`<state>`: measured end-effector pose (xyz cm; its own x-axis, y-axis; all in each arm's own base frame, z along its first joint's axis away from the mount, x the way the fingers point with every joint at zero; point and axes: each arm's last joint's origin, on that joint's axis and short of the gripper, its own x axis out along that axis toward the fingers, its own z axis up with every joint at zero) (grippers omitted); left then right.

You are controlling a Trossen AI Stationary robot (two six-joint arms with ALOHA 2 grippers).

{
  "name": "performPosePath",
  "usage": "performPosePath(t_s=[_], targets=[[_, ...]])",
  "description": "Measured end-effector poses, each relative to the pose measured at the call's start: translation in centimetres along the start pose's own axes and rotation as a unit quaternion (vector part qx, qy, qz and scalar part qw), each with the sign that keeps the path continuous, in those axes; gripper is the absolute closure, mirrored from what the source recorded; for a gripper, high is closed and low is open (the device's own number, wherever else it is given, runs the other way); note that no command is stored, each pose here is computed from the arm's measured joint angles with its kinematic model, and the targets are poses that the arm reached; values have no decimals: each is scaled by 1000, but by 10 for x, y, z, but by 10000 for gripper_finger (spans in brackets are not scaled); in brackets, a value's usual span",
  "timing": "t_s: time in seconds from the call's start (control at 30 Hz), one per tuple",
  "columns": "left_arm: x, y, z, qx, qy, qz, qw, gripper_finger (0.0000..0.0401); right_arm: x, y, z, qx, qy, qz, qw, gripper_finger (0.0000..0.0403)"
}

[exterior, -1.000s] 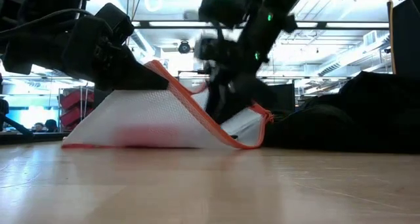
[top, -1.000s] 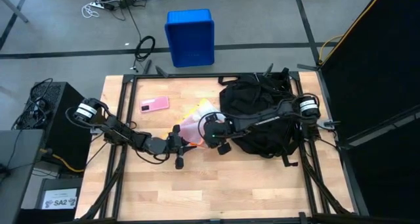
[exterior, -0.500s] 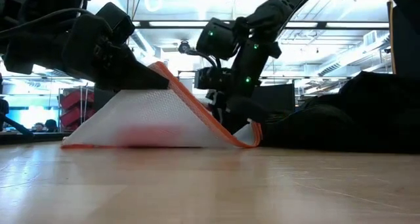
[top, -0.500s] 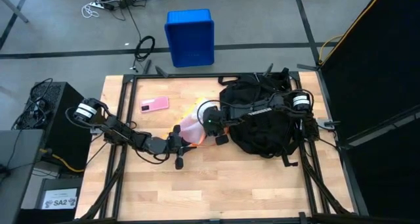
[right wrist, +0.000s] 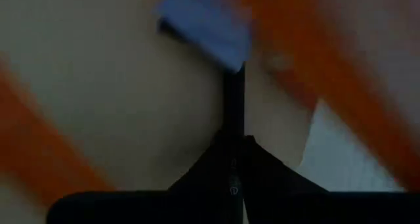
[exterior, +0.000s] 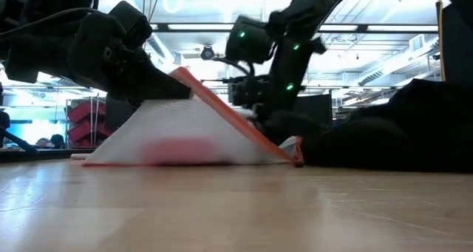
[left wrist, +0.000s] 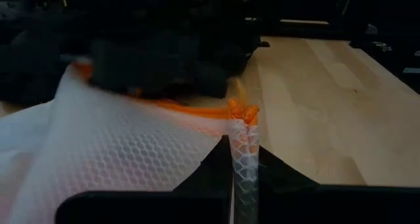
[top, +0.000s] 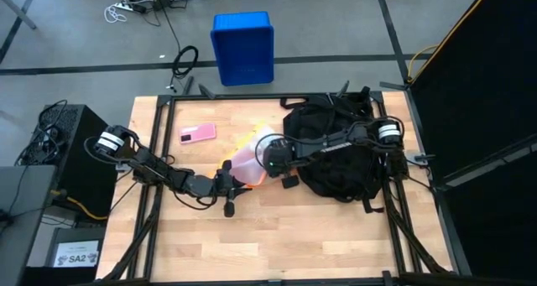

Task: Unpack backpack
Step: Remove the pen from the zip bag

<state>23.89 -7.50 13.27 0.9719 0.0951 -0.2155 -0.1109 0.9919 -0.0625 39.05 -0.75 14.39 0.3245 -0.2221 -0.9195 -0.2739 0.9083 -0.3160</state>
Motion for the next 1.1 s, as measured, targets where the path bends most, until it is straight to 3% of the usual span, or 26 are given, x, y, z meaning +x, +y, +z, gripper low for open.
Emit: performPosePath(t_s=[0.2,0.4,0.6,0.83,0.93,1.1], targets=[[0,0,0,1,2,1,1000,401,-46,27,9,-3,-17,-27,999,402],[0,0,-1,-7,4,-6,1000,401,-66,42,14,16,-46,-25,999,402],[0,-2,-1,-19,10,-29,999,401,-43,24,12,37,-38,-20,998,378],[0,-2,-2,-23,15,-37,999,401,-12,-1,-1,53,-13,50,997,275],[0,-2,-3,-22,17,-37,999,401,1,-7,-5,61,-2,56,997,239],[0,-2,-3,-20,21,-36,999,401,21,-12,-9,60,13,66,996,238]])
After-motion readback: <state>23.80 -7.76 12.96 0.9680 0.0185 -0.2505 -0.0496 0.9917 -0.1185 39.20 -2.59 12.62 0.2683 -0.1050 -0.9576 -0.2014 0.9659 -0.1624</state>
